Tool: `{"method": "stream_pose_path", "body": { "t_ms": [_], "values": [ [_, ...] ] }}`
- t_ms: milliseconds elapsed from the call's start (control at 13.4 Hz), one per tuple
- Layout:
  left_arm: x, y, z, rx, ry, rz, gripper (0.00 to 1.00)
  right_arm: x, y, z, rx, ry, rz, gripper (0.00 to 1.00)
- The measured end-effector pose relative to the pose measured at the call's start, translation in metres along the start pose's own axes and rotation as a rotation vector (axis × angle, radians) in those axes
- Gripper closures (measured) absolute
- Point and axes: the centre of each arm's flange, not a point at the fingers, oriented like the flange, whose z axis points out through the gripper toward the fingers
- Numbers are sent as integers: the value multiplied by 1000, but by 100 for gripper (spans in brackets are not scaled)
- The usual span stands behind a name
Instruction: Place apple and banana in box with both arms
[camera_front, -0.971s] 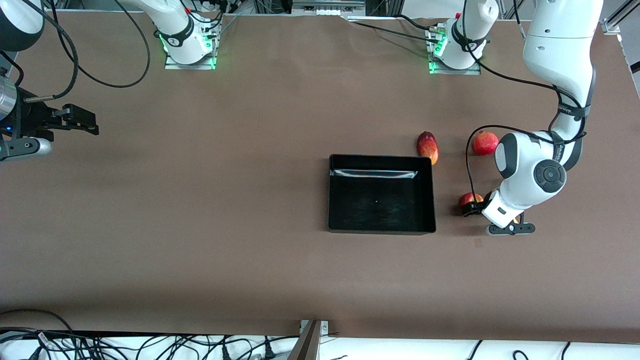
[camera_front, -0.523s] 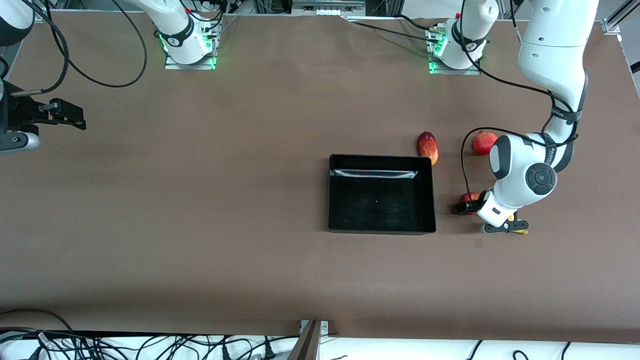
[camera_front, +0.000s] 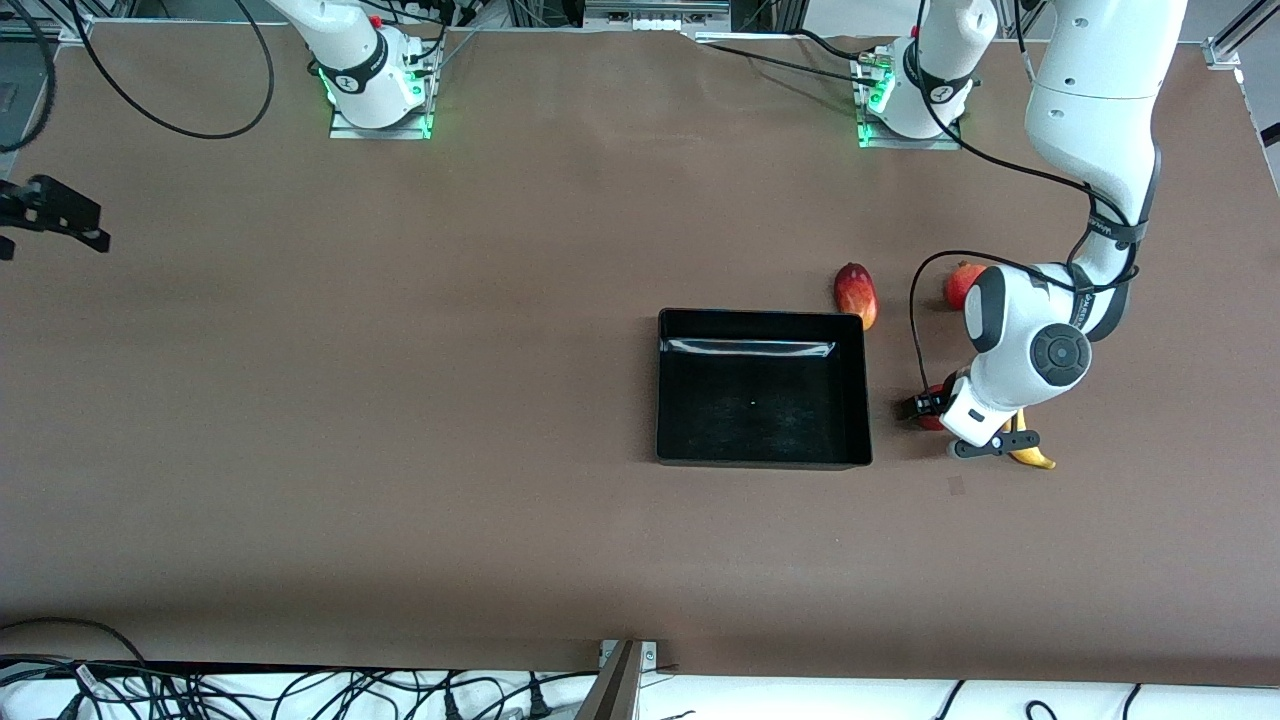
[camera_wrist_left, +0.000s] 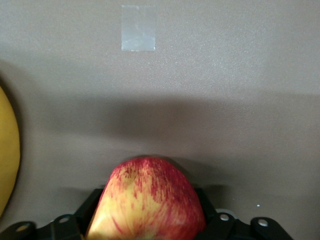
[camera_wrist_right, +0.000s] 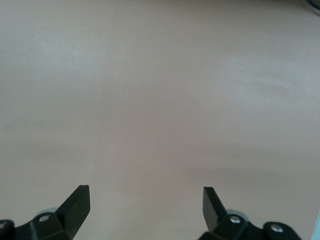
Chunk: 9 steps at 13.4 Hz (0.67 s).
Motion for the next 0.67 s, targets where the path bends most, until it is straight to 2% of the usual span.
{"method": "stream_pose_path", "body": {
  "t_ms": [448,672],
  "values": [
    [-5,22,-17,-10,-15,-11,26,-13,-4,6,17,-86,-3,0],
    [-15,73,-103,-28,-55,-39,26,-13,-5,8,19,-94,-4,0]
  ]
}}
